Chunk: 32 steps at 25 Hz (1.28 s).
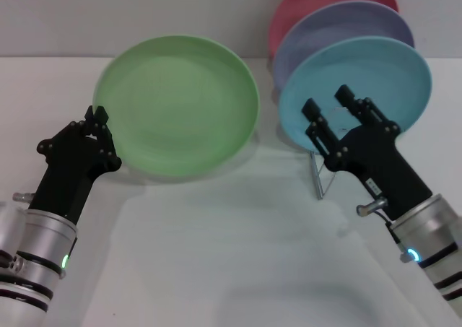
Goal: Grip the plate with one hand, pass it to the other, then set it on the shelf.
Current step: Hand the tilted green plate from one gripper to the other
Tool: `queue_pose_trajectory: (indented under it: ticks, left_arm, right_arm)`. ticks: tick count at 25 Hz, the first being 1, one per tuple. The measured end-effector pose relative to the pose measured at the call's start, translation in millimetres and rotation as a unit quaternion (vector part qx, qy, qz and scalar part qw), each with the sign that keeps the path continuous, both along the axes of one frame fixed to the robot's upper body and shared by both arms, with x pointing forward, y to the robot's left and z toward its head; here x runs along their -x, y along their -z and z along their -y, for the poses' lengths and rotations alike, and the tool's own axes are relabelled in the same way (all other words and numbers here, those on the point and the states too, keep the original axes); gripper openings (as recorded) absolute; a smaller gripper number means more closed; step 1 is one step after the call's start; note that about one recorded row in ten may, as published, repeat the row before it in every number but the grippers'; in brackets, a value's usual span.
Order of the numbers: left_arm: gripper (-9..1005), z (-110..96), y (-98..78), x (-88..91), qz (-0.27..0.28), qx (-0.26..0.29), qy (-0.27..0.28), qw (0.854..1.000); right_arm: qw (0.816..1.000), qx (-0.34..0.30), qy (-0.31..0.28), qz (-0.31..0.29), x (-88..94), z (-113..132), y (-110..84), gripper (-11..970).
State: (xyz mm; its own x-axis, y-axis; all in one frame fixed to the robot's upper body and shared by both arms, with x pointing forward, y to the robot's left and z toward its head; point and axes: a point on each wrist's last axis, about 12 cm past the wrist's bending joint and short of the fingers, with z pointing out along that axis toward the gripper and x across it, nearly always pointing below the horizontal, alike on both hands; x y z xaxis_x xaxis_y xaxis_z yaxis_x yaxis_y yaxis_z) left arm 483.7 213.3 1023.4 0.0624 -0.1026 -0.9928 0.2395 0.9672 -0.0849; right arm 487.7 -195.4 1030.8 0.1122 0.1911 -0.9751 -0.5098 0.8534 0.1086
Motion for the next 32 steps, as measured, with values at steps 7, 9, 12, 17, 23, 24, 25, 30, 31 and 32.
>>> queue_pose_trajectory:
  ticks: [7, 9, 12, 17, 23, 24, 25, 30, 31, 32]
  left_arm:
    - [35, 7, 0.2, 5.8, 0.0, -0.015, -0.009, 1.0]
    - [35, 8, 0.5, 7.7, 0.001, -0.016, -0.011, 1.0]
    - [35, 7, 1.0, 9.9, 0.0, -0.011, -0.019, 1.0]
    - [35, 5, 2.0, 11.4, -0.007, -0.004, -0.036, 0.999]
    - [35, 9, 2.5, 15.4, -0.01, -0.013, -0.043, 0.999]
    - [35, 9, 2.7, 15.6, -0.011, -0.013, -0.044, 0.999]
    - [35, 9, 3.0, 15.8, -0.012, -0.012, -0.045, 0.999]
    - [35, 8, 2.8, 16.9, -0.01, -0.011, -0.048, 0.999]
    - [35, 8, 2.8, 16.9, -0.01, -0.011, -0.048, 0.999]
    - [35, 8, 2.8, 17.3, -0.01, -0.01, -0.048, 0.999]
  right_arm:
    - [0.999, 0.013, -0.017, -0.035, -9.1, -15, 3.3, 583]
    - [0.999, 0.016, -0.02, -0.041, -11.1, -17, 3.7, 583]
    - [0.997, 0.027, -0.031, -0.059, -17.7, -26, 4.6, 583]
    - [0.996, 0.037, -0.042, -0.069, -22.3, -33, 4.6, 583]
    - [0.995, 0.041, -0.052, -0.076, -24.5, -39, 4.2, 583]
    - [0.995, 0.041, -0.053, -0.076, -24.7, -40, 4.0, 583]
    - [0.995, 0.04, -0.054, -0.075, -25.1, -40, 3.6, 583]
    - [0.995, 0.038, -0.054, -0.077, -26.4, -41, 3.0, 583]
    - [0.995, 0.038, -0.054, -0.077, -26.4, -41, 3.0, 583]
    - [0.995, 0.039, -0.054, -0.078, -26.8, -41, 3.0, 583]
